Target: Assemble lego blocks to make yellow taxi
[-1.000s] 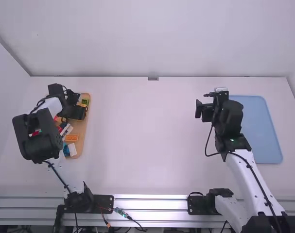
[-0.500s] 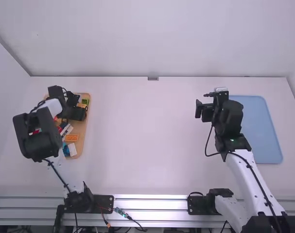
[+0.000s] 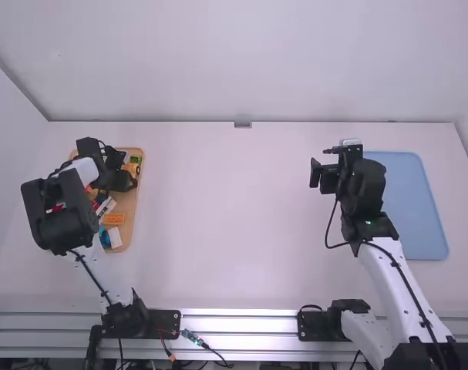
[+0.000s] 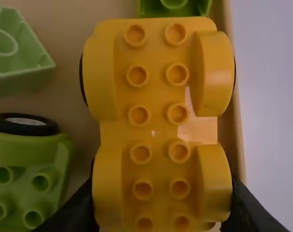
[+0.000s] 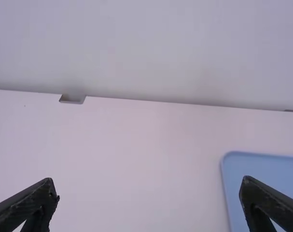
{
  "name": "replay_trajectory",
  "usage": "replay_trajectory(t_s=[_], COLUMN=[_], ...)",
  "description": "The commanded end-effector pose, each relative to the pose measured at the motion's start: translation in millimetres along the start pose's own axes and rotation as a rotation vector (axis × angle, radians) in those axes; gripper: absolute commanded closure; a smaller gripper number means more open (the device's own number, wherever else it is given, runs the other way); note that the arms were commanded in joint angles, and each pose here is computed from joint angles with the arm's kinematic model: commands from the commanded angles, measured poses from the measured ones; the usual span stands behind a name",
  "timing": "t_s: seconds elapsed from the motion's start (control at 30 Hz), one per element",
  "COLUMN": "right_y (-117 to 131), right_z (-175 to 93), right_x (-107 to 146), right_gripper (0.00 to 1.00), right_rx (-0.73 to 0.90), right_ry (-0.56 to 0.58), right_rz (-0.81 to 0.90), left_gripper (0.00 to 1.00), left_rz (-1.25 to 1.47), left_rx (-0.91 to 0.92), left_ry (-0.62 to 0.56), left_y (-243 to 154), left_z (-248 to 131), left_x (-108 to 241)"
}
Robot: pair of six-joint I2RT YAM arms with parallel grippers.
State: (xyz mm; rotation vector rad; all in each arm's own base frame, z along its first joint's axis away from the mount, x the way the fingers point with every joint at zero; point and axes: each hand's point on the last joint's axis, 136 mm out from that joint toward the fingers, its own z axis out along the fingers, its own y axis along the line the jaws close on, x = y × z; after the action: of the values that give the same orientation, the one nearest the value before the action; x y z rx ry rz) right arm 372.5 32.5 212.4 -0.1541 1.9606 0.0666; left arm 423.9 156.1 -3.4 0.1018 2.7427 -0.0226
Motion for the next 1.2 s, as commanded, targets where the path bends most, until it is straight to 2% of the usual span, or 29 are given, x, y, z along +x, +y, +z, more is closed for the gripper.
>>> replay_trajectory(t_s=[0.0, 0.03, 0.07, 0.17, 0.23, 0.27, 0.37, 0.53, 0.6, 0.73, 0.8, 0.93, 1.07, 1.17], right_y=[-1.5, -1.6, -1.6, -1.6, -1.5, -1.5, -1.5, -1.6, -1.3, -0.9, -0.8, -0.7, -0.7, -0.5], right_z=[-1.4, -1.4, -1.4, -1.4, -1.4, -1.4, -1.4, -1.4, -1.4, -1.4, -1.5, -1.5, -1.4, -1.5], right_x=[-9.3, -9.9, -10.3, -10.6, -10.7, -10.6, -10.6, -10.5, -10.5, -9.6, -7.6, -5.7, -5.3, -5.4], right_gripper=[0.01, 0.02, 0.01, 0.01, 0.01, 0.01, 0.01, 0.01, 0.01, 0.01, 0.01, 0.01, 0.01, 0.01], right_rx=[0.004, 0.005, 0.004, 0.004, 0.004, 0.004, 0.004, 0.004, 0.003, 0.000, 0.000, 0.000, 0.000, -0.001], right_ry=[-0.021, -0.024, -0.026, -0.027, -0.027, -0.027, -0.027, -0.026, -0.026, -0.023, -0.014, -0.006, -0.005, -0.005], right_rz=[-0.001, -0.001, -0.001, -0.001, -0.001, -0.001, -0.001, 0.007, 0.006, 0.006, 0.006, 0.006, 0.007, 0.007], left_gripper=[0.67, 0.71, 0.81, 0.88, 0.90, 0.95, 0.98, 0.98, 0.98, 0.98, 0.98, 0.98, 0.98, 0.98], left_rz=[-0.006, -0.006, -0.006, -0.007, -0.007, -0.005, 0.022, 0.096, 0.163, 0.469, 0.631, 0.915, 1.150, 1.206], left_rx=[0.021, 0.022, 0.031, 0.054, 0.073, 0.088, 0.110, 0.014, 0.015, 0.128, 0.213, 0.303, 0.246, 0.252], left_ry=[0.022, 0.023, 0.023, 0.016, 0.003, -0.017, -0.079, -0.074, -0.088, -0.143, -0.146, -0.101, -0.049, -0.041], left_y=[-5.8, -5.6, -7.1, -10.6, -13.5, -16.4, -30.4, -59.3, -82.4, -174.8, -225.6, -299.0, -336.9, -352.7], left_z=[2.6, -0.1, -7.4, -23.3, -31.7, -39.7, -62.8, -78.8, -83.0, -85.4, -84.6, -80.6, -74.7, -74.3], left_x=[5.0, 3.6, 0.2, -8.6, -14.5, -21.0, -34.0, -31.6, -29.6, -15.1, 2.8, 41.9, 68.8, 78.3])
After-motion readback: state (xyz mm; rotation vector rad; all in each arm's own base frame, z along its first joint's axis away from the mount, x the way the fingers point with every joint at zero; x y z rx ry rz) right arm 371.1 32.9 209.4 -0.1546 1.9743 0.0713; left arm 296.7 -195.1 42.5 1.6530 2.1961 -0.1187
